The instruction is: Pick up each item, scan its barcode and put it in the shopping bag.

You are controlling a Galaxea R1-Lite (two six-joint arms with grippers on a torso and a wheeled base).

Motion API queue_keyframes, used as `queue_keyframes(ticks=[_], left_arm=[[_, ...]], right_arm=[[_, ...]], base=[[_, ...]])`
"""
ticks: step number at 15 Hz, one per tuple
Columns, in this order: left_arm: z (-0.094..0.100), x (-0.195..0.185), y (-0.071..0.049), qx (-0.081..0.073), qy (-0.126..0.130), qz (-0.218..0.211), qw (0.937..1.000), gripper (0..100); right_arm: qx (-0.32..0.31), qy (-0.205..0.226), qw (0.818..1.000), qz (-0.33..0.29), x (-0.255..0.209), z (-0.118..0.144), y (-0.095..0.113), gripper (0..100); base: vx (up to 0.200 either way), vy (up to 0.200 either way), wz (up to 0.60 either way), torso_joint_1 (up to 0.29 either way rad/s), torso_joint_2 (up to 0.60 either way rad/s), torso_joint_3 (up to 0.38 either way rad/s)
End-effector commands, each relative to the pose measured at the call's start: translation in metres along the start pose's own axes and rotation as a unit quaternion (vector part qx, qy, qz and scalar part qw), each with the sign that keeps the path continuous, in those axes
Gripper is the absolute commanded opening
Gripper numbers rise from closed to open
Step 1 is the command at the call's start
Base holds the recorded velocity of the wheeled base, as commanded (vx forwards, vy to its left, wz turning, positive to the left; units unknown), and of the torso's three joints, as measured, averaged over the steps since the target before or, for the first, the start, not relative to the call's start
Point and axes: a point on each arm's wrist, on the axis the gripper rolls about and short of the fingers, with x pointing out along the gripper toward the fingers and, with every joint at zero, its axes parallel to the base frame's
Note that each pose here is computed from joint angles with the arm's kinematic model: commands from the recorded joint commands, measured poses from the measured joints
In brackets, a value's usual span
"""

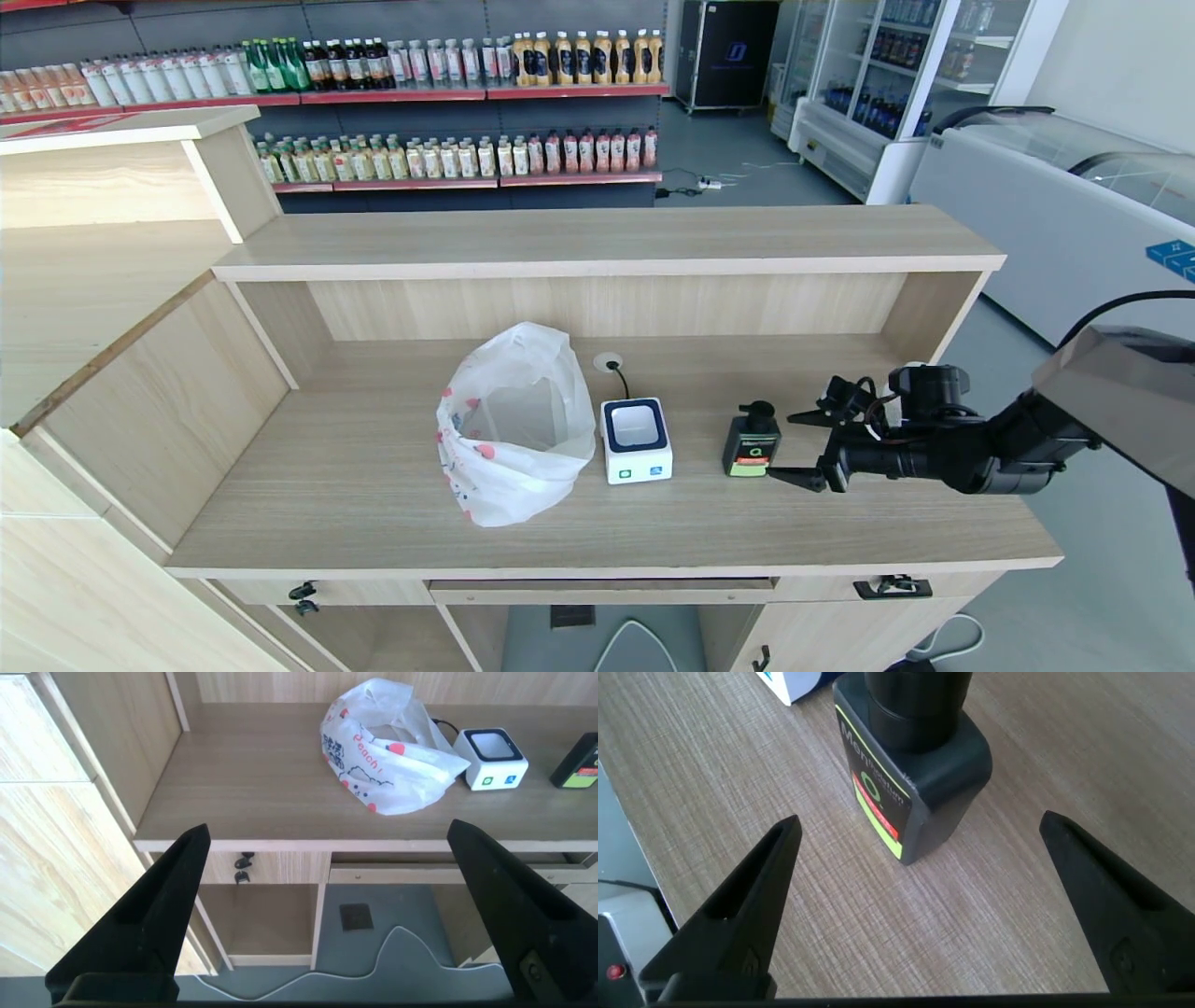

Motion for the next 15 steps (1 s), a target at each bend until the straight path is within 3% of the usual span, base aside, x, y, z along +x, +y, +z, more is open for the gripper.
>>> queue_keyframes(ticks=[1, 15], left_arm=[[0.0, 0.0, 0.0, 0.0, 0.0, 0.0, 1.0, 100], [0.0, 0.0, 0.0, 0.0, 0.0, 0.0, 1.0, 100]], right_arm=[[0.001, 0.0, 1.0, 0.003, 0.005, -0.002, -0.001, 100], [0.007, -0.015, 1.0, 0.025, 0.044, -0.007, 0.001, 100]], base=[[0.0, 0.0, 0.0, 0.0, 0.0, 0.0], [0.0, 0.0, 0.0, 0.0, 0.0, 0.0]])
